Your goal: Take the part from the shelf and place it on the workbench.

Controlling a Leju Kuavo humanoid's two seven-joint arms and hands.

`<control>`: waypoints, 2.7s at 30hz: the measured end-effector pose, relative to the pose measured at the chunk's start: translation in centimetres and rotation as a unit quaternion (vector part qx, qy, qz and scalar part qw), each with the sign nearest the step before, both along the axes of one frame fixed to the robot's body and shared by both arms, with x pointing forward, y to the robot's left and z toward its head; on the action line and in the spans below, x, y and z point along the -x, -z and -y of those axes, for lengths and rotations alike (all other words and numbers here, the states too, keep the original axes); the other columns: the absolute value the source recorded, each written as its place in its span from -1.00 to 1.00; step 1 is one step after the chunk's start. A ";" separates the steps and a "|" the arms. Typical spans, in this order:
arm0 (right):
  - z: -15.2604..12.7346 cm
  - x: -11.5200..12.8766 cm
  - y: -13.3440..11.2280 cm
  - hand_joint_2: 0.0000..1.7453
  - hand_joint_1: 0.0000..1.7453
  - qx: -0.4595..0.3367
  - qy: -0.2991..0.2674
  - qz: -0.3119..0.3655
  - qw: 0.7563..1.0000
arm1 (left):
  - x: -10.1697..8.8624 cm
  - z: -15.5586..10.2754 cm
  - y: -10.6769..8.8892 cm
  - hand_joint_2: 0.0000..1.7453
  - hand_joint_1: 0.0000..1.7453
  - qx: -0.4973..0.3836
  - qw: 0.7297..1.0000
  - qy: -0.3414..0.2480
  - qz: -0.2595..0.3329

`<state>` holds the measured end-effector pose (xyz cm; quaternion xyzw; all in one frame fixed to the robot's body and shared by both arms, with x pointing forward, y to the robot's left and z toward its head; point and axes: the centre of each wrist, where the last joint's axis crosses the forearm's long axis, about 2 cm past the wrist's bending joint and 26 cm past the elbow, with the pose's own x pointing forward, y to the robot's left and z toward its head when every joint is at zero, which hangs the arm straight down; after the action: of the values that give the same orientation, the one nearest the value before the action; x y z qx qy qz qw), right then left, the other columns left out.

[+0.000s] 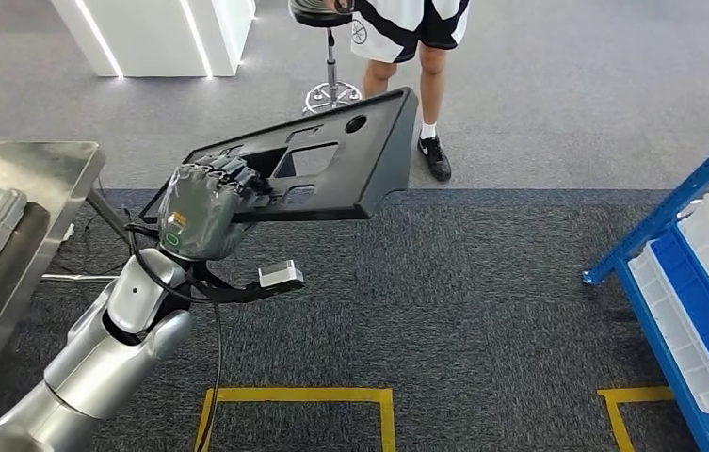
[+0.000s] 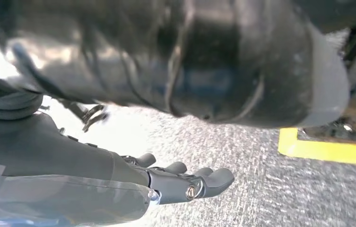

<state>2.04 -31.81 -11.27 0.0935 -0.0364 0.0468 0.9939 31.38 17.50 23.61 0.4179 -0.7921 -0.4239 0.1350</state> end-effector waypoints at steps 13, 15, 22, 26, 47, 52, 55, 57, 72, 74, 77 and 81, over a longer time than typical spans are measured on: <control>-0.5 0.3 0.1 -1.00 -1.00 0.033 -0.050 0.005 0.998 | -0.1 -3.4 -0.4 1.00 1.00 0.034 0.999 -0.011 0.012; -1.1 0.2 0.1 -1.00 -1.00 0.033 -0.056 0.018 0.998 | 0.1 -5.8 -0.3 1.00 1.00 0.032 0.999 -0.022 0.018; -1.6 0.0 0.1 -1.00 -1.00 0.017 -0.061 0.040 0.997 | 0.8 -9.0 -0.6 1.00 1.00 0.020 0.998 -0.044 0.028; -1.8 -0.1 0.1 -1.00 -1.00 0.028 -0.049 0.039 0.998 | 1.0 -9.8 -0.4 1.00 1.00 0.023 0.998 -0.055 0.026; -3.4 0.3 0.1 -1.00 -1.00 0.027 -0.007 0.034 0.999 | 0.7 -9.6 -1.1 1.00 1.00 0.047 0.996 -0.057 0.042; -3.5 0.4 0.1 -1.00 -1.00 0.027 -0.004 0.033 0.999 | 0.6 -9.7 -1.1 1.00 1.00 0.049 0.996 -0.059 0.042; -3.5 0.4 0.1 -1.00 -1.00 0.025 -0.004 0.035 0.999 | 0.8 -9.7 -0.7 1.00 1.00 0.049 0.996 -0.059 0.036; -3.5 0.3 0.1 -1.00 -1.00 0.023 -0.004 0.036 0.999 | 0.8 -9.7 -0.7 1.00 1.00 0.050 0.996 -0.060 0.036; -3.5 0.2 0.1 -1.00 -1.00 0.020 -0.006 0.041 0.999 | 0.8 -9.2 -0.9 1.00 1.00 0.067 0.995 -0.061 0.050; -3.5 0.2 0.1 -1.00 -1.00 0.020 -0.006 0.042 0.999 | 0.8 -9.2 -0.9 1.00 1.00 0.069 0.994 -0.061 0.050; -3.4 0.0 0.1 -1.00 -1.00 0.020 -0.006 0.045 0.999 | 0.8 -9.1 -0.9 1.00 1.00 0.071 0.994 -0.062 0.051; -3.3 0.0 0.1 -1.00 -1.00 0.022 -0.007 0.046 0.999 | 0.7 -9.2 -1.0 1.00 1.00 0.074 0.994 -0.063 0.055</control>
<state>2.08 -28.48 -11.36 0.0700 -0.0799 0.0589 0.9926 30.66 26.71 24.57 0.4785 -0.7998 -0.3309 0.1479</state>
